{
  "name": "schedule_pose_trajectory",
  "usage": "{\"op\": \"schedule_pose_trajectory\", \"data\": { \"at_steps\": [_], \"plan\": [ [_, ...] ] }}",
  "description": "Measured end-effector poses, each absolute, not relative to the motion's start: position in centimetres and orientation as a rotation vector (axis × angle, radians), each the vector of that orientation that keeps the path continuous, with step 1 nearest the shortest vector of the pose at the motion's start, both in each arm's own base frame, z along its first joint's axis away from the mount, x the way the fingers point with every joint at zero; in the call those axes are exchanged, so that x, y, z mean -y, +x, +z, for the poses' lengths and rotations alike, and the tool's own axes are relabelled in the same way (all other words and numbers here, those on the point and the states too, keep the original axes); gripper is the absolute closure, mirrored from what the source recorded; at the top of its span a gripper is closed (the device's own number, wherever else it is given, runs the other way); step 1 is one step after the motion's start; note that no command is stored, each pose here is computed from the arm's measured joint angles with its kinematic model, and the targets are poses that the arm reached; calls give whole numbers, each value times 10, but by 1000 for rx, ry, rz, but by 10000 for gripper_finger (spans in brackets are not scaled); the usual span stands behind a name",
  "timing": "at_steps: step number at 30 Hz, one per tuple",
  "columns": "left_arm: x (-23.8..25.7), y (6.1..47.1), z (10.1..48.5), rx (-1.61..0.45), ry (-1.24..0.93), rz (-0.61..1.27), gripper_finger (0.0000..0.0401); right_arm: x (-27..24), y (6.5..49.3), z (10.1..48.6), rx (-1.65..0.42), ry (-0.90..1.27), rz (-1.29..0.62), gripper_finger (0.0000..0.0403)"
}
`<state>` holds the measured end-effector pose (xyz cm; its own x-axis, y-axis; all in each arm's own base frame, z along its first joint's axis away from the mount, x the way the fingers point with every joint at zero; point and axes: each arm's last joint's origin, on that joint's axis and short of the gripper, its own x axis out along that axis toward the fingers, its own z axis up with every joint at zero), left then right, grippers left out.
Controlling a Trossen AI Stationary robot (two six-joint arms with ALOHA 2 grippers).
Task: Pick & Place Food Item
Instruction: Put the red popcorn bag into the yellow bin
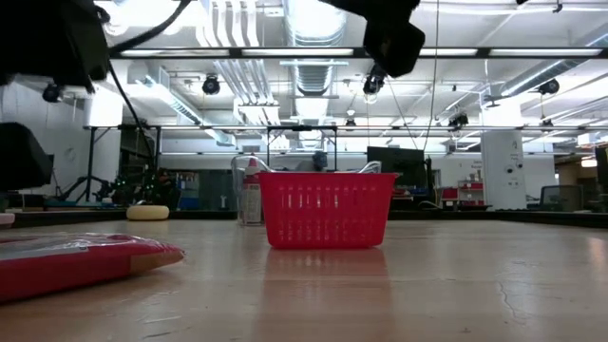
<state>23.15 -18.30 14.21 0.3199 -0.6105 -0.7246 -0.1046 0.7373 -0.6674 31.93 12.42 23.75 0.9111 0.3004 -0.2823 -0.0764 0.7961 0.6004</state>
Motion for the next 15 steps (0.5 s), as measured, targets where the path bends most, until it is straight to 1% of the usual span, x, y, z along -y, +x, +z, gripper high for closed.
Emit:
{"op": "schedule_pose_trajectory", "data": {
  "at_steps": [11, 15],
  "plan": [
    [188, 237, 114, -1284, -732, -280, 199, -126, 318, 238, -373, 606, 217, 188],
    [189, 239, 111, -1265, -731, -281, 199, -126, 318, 238, -374, 607, 217, 188]
  ]
}}
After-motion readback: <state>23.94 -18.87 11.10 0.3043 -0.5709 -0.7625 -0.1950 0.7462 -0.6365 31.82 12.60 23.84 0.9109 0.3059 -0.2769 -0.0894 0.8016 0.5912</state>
